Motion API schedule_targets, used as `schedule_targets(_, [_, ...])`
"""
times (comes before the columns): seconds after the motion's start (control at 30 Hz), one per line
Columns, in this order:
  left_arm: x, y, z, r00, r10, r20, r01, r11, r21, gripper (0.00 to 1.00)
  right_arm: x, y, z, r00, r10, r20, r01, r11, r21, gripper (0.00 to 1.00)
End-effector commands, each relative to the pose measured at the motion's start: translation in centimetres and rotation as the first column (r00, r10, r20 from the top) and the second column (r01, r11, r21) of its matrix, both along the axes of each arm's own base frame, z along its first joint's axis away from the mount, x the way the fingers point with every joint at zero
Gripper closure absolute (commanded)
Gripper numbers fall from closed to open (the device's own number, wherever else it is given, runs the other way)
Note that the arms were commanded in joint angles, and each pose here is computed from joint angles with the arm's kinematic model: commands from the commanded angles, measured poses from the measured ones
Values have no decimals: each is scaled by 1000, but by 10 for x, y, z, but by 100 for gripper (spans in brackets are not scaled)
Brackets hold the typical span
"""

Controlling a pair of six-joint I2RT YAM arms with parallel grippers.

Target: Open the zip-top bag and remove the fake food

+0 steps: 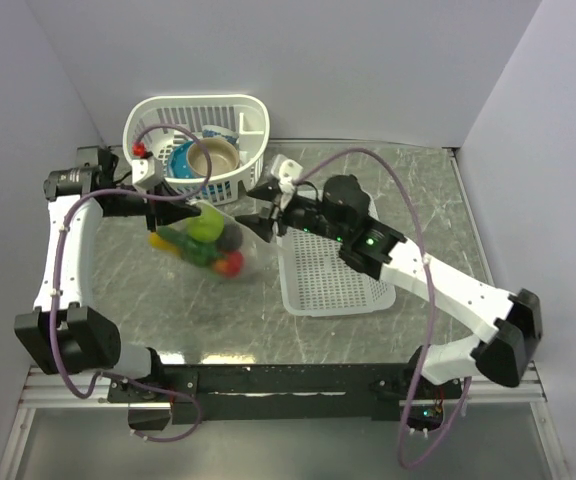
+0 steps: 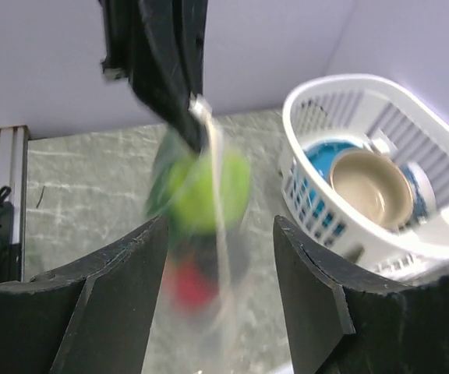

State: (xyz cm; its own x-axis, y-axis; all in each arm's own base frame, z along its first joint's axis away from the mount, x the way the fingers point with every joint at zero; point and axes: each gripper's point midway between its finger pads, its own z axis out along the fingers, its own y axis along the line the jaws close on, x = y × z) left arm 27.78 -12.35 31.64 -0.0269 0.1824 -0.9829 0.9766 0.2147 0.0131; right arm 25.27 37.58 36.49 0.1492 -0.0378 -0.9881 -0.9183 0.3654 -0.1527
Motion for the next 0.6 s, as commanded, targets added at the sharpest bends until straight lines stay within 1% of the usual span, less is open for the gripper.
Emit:
schedule_targets(0.0, [-21, -12, 4, 999, -26, -40, 27, 999, 28, 94, -5, 28, 27, 989, 125, 77, -127, 992, 13, 36])
schedule_targets(0.03, [-26, -16, 1, 998, -40, -40, 41, 998, 37, 93, -9, 35, 21, 984, 166, 67, -166, 986, 0, 36])
schedule_targets(0.07, [-28, -16, -2, 999, -40, -28, 42, 997, 63, 88, -13, 38, 25, 979, 188, 74, -189, 982, 1, 36])
schedule_targets(0.13, [-33, -18, -4, 998, -46, -30, 49, 995, 86, 85, -21, 46, 17, 971, 228, 70, -227, 974, -22, 36])
schedule_targets(0.2, [-33, -17, -7, 998, -40, -43, 44, 993, 109, 77, -27, 49, 13, 965, 253, 77, -250, 967, -39, 36])
schedule_targets(0.3, [-33, -18, -8, 997, -32, -72, 40, 992, 116, 70, -33, 54, 4, 960, 273, 65, -270, 961, -58, 37])
schedule_targets(0.37, [-33, -20, -6, 996, -33, -82, 43, 992, 116, 71, -36, 58, -3, 955, 294, 39, -292, 954, -68, 38])
schedule_targets(0.5, [-34, -21, -10, 996, -43, -80, 53, 991, 120, 75, -38, 55, -14, 959, 283, -30, -284, 956, -73, 39])
schedule_targets(0.57, [-33, -21, -18, 996, -51, -77, 60, 990, 130, 82, -50, 53, -21, 958, 278, -64, -283, 955, -93, 39])
